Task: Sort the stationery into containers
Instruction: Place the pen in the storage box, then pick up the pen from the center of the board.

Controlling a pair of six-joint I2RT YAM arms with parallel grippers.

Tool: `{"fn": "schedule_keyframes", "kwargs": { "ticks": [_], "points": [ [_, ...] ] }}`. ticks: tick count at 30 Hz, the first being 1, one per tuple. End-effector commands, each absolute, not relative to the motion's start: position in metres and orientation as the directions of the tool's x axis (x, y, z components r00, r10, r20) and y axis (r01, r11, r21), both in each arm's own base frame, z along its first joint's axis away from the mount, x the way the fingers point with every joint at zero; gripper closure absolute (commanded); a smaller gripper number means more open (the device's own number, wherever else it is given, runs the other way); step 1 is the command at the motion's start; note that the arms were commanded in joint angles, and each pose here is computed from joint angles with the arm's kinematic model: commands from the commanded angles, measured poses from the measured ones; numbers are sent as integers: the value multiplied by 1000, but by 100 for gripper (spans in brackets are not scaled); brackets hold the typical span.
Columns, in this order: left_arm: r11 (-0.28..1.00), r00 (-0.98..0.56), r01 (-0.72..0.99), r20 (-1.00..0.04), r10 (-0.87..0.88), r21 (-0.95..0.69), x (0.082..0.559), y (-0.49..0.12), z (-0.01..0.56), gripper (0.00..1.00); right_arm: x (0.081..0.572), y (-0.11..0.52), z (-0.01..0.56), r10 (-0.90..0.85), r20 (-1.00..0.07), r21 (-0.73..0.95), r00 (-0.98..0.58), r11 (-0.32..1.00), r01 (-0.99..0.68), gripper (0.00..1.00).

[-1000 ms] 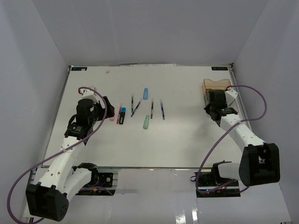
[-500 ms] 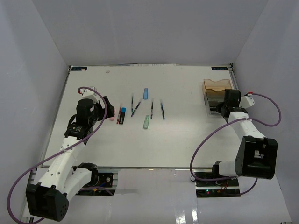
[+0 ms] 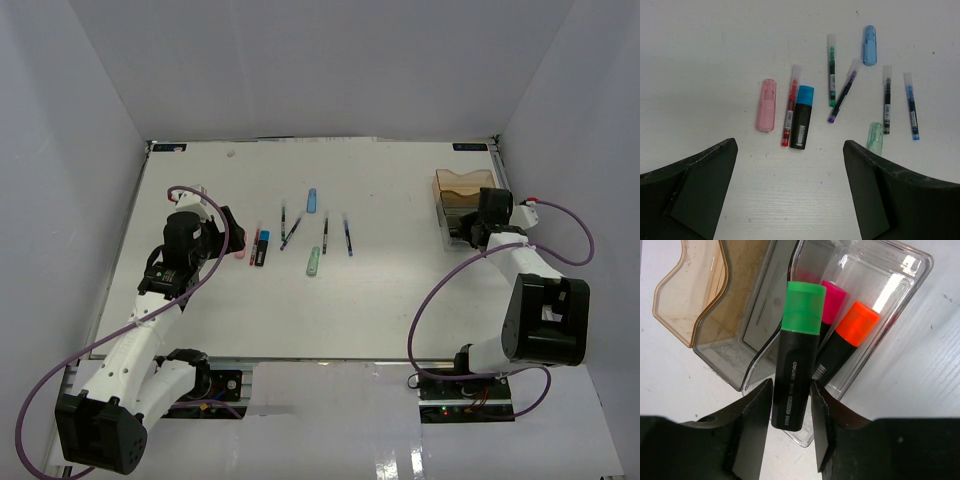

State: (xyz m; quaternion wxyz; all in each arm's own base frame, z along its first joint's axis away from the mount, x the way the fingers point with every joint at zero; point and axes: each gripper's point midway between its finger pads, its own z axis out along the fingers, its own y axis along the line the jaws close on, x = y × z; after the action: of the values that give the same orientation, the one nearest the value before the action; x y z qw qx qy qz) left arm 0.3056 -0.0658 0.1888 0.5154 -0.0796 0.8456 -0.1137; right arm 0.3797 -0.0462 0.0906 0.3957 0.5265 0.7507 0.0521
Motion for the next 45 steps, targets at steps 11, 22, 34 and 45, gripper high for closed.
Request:
{"fn": "schedule_keyframes", "kwargs": {
  "ticks": [11,22,34,45],
  "points": [
    [959,-442,-23,-858,-262,-281,306,-63,192,2,392,-38,141,778,-604,557,-174,568,606,24],
    [945,-577,-35,-765,-286,-326,313,-81,157,2,347,21,209,425,-816,434,-393,898,70,8],
    [966,-777,-1,-608,-164,-259,322,-131,100,2,290,54,196,291,-877,382,-382,905,-187,6],
    [989,-836,0,-542,-83,-151,345,-143,67,4,282,60,196,266,-892,364,-364,901,-235,6]
  ]
}}
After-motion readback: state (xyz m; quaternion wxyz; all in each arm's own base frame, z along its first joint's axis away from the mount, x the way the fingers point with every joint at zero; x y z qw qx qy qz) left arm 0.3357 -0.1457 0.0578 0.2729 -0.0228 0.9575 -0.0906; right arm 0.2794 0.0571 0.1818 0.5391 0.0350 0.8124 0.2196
